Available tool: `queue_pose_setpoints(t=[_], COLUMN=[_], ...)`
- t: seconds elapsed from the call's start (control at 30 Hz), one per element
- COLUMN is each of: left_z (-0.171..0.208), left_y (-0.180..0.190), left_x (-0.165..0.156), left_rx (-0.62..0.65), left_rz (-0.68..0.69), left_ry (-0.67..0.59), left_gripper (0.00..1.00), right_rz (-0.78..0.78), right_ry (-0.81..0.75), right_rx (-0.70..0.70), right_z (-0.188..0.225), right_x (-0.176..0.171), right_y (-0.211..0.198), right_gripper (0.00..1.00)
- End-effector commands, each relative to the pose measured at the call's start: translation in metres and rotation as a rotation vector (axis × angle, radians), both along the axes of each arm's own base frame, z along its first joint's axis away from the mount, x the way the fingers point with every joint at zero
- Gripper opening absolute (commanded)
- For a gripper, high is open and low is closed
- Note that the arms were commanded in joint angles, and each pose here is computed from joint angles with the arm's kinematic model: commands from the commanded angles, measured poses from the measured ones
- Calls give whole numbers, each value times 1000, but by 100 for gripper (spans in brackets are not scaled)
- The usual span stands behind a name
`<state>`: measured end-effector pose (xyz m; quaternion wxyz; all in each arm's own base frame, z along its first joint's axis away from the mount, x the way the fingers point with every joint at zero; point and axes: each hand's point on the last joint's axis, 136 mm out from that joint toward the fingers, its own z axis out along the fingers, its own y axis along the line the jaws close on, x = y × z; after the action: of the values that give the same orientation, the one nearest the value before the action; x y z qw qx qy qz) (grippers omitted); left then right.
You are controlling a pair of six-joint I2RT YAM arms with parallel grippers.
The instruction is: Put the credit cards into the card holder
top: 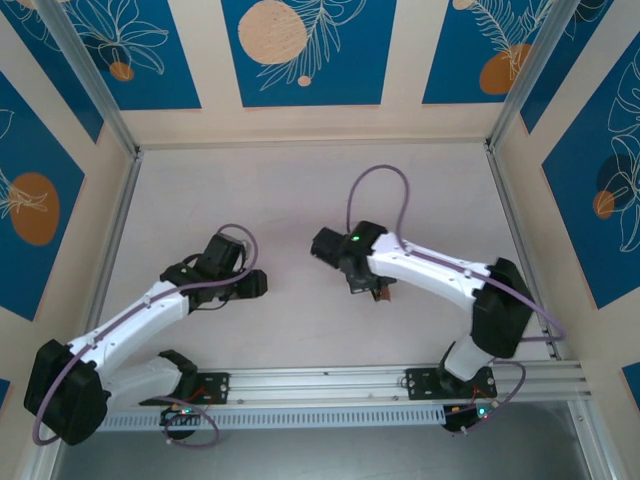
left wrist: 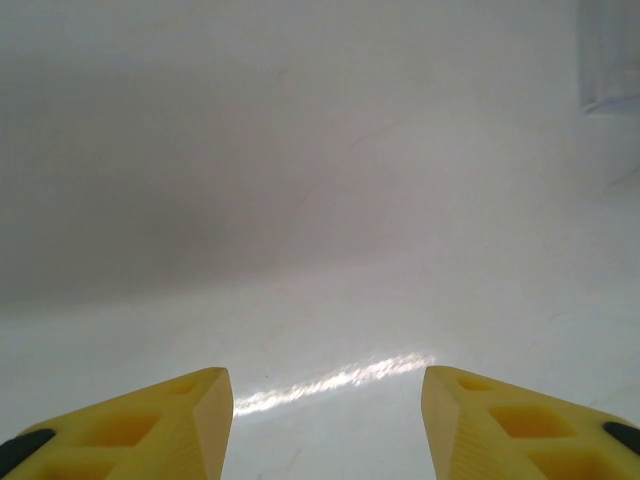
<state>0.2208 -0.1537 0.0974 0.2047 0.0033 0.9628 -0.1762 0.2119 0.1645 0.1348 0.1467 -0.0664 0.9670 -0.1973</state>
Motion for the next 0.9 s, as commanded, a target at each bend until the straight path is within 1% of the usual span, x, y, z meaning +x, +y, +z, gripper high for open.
queue_pose_setpoints(t=[0.0,0.07,0.17,0.2,0.23,0.3,0.33,0.4,0.47,0.53,0.57,0.63,0.7,0.73,0.8,0.87], left_z=[-1,6,19,23,26,33,35,38,40,42,42,43,43,44,48,48], left_y=[22,33,48,53,57,67,70,74,71,60,50,28,4,-8,-41,-77], left_x=[-12,-12,-14,-15,-16,-18,-19,-19,-19,-15,-12,-7,-1,2,8,10], left_rx=[46,55,64,66,70,80,83,82,77,50,25,-22,-52,-53,-48,-74], left_rz=[83,124,184,202,217,253,265,277,263,205,160,66,-31,-75,-178,-270], left_ry=[27,5,-23,-32,-39,-58,-65,-73,-69,-67,-61,-41,-25,-29,-42,-33], left_gripper=[53,53,53,53,53,53,53,54,54,53,53,48,43,41,39,37], right_rz=[1,51,128,145,162,199,225,287,342,388,404,412,375,344,250,166], right_ry=[-84,-68,-16,-1,12,47,61,77,106,131,146,153,144,137,118,113], right_rx=[-311,-343,-319,-308,-302,-258,-217,-85,80,276,364,496,593,611,605,598], right_z=[19,6,-28,-40,-49,-68,-74,-77,-71,-57,-47,-28,-13,-11,-16,-24], right_x=[3,4,6,7,6,3,1,-4,-10,-14,-16,-14,-5,0,14,21], right_y=[-12,13,57,71,82,105,117,144,165,184,187,183,163,150,112,81], right_gripper=[0,0,0,2,7,23,29,42,48,51,51,52,52,51,47,41])
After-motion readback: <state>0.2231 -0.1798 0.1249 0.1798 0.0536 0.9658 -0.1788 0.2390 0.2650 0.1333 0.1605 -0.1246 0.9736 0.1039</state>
